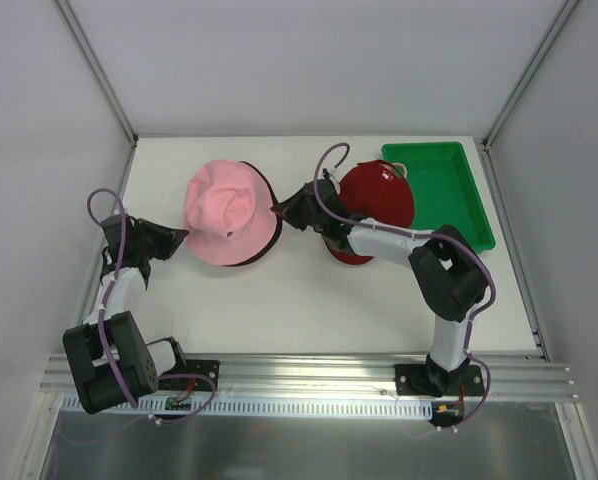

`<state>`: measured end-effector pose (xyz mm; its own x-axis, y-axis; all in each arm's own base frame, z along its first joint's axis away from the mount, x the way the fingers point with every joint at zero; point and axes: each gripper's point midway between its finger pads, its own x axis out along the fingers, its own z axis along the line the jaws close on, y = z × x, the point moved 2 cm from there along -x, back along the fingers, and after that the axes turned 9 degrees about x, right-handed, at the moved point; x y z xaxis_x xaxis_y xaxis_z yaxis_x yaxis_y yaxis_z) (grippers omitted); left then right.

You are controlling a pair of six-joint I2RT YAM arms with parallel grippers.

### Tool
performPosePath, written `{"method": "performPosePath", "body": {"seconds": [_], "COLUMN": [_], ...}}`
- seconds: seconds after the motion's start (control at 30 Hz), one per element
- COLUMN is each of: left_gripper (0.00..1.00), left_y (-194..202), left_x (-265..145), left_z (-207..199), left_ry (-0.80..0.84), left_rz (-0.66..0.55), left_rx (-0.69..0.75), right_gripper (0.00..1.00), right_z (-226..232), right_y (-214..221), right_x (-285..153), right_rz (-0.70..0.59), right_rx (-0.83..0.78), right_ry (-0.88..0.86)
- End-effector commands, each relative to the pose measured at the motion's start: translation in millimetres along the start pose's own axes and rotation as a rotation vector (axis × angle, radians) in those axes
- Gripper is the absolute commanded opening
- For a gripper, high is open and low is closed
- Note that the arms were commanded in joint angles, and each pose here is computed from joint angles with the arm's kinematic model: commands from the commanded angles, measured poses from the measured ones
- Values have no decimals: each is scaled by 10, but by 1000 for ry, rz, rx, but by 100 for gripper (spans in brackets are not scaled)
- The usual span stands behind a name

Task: Stack the hats

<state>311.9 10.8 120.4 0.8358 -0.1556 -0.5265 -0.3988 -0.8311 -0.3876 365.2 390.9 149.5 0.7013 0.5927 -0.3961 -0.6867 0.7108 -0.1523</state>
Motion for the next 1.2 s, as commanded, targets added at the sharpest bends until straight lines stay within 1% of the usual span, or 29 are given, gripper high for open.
{"method": "performPosePath", "body": {"seconds": [0.0,0.03,0.07,0.13,0.17,0.2,0.23,0.27,0.33,0.4,0.57,0.67,0.87,1.07,1.17], "left_gripper": [0,0,0,0,0,0,0,0,0,0,0,0,0,0,0], "left_y": [-150,-171,-164,-177,-179,-164,-163,-157,-134,-99,-27,79,220,335,444], "left_x": [-54,-55,-51,-38,-33,-18,-9,2,32,57,104,158,164,95,72], "left_z": [74,68,74,94,104,123,144,164,215,258,365,452,590,726,829], "left_ry": [-73,-75,-82,-97,-104,-113,-121,-129,-145,-156,-196,-227,-286,-347,-392], "left_rz": [-61,-67,-61,-60,-59,-49,-46,-42,-30,-14,6,39,61,33,65], "left_rx": [29,26,25,20,16,13,7,5,-4,-6,-10,-26,-33,-29,-36], "right_gripper": [0,1,0,0,0,0,0,0,0,0,0,0,0,0,0], "right_z": [168,-26,105,-115,-31,-79,-231,-150,-350,-352,-639,-755,-831,-797,-829], "right_y": [-156,-149,-206,-233,-263,-274,-255,-264,-225,-200,-163,-142,-199,-285,-295], "right_x": [-67,-75,-62,-47,-17,-1,38,74,132,162,232,228,184,186,221], "right_rz": [-66,-58,-79,-66,-64,-55,-36,-30,9,37,96,126,140,162,194], "right_rx": [-114,-149,-172,-238,-245,-269,-283,-290,-329,-346,-366,-379,-420,-468,-513], "right_ry": [64,167,166,281,279,306,362,353,428,449,521,555,590,607,633]}}
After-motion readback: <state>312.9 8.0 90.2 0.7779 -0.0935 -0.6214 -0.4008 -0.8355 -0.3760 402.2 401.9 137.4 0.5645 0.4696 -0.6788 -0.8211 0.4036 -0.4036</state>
